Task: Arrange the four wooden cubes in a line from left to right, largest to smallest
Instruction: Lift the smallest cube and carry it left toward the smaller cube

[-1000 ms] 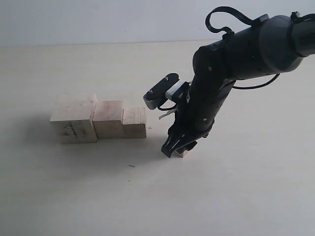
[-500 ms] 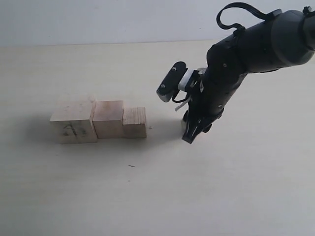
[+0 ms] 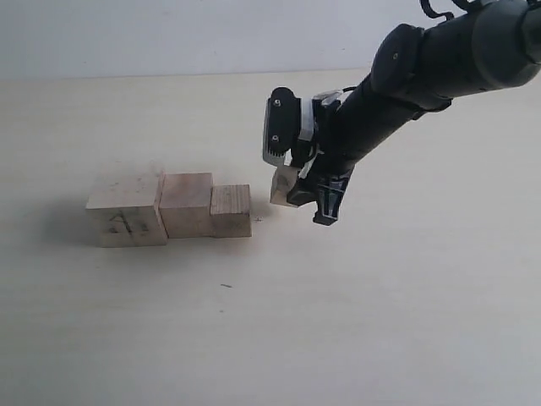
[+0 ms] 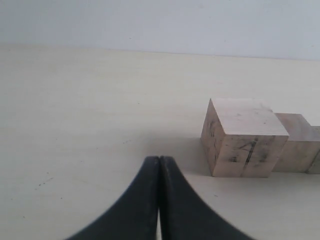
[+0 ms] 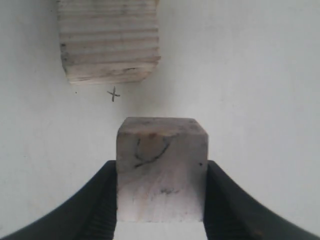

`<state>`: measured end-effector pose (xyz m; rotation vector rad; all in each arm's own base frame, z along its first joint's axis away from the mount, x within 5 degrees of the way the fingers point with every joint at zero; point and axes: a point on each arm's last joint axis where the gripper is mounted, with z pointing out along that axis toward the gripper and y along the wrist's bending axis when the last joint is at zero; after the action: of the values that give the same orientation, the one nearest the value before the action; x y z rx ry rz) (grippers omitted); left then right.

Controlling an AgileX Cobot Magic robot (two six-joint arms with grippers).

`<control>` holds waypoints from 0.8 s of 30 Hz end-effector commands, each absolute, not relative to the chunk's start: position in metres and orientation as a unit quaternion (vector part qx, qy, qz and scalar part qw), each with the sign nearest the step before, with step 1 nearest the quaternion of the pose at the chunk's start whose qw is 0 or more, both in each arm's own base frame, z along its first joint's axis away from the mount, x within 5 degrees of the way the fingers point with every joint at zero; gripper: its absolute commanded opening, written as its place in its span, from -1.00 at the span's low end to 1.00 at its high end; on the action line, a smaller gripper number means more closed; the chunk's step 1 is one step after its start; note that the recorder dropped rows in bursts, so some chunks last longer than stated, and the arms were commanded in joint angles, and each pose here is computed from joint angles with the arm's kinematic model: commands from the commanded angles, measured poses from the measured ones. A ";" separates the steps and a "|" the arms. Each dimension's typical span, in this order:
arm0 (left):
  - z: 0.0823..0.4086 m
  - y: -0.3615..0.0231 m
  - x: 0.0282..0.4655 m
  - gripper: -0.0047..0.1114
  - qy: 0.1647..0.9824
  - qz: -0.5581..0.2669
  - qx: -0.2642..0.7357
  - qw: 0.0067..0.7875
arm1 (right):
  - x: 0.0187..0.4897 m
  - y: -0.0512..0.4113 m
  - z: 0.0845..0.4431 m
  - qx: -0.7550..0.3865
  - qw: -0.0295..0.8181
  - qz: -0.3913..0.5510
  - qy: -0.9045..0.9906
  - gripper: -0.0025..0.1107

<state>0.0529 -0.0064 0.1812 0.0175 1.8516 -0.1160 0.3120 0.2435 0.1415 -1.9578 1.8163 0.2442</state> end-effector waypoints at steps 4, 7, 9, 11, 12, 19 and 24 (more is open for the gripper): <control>0.181 -0.007 0.053 -0.92 0.795 -0.051 0.009 0.604 | 0.324 0.254 0.139 -0.739 0.166 0.119 0.642 -0.96; 0.181 -0.007 0.053 -0.92 0.795 -0.051 0.009 0.604 | 0.324 0.258 0.138 -0.741 0.166 0.121 0.639 -0.96; 0.181 -0.007 0.053 -0.92 0.795 -0.051 0.009 0.604 | 0.324 0.258 0.136 -0.742 0.163 0.121 0.639 -0.96; 0.181 -0.007 0.053 -0.92 0.795 -0.051 0.009 0.604 | 0.324 0.257 0.131 -0.743 0.157 0.119 0.639 -0.96; 0.181 -0.007 0.053 -0.92 0.795 -0.051 0.009 0.604 | 0.324 0.257 0.129 -0.743 0.153 0.119 0.641 -0.96; 0.181 -0.007 0.053 -0.92 0.795 -0.051 0.009 0.604 | 0.323 0.257 0.122 -0.741 0.141 0.127 0.644 -0.96; 0.181 -0.007 0.053 -0.92 0.795 -0.051 0.009 0.604 | 0.322 0.260 0.121 -0.736 0.148 0.142 0.645 -0.96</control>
<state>0.0529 -0.0064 0.1812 0.0175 1.8516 -0.1160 0.3232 0.2578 0.1226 -2.1121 1.8667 0.3859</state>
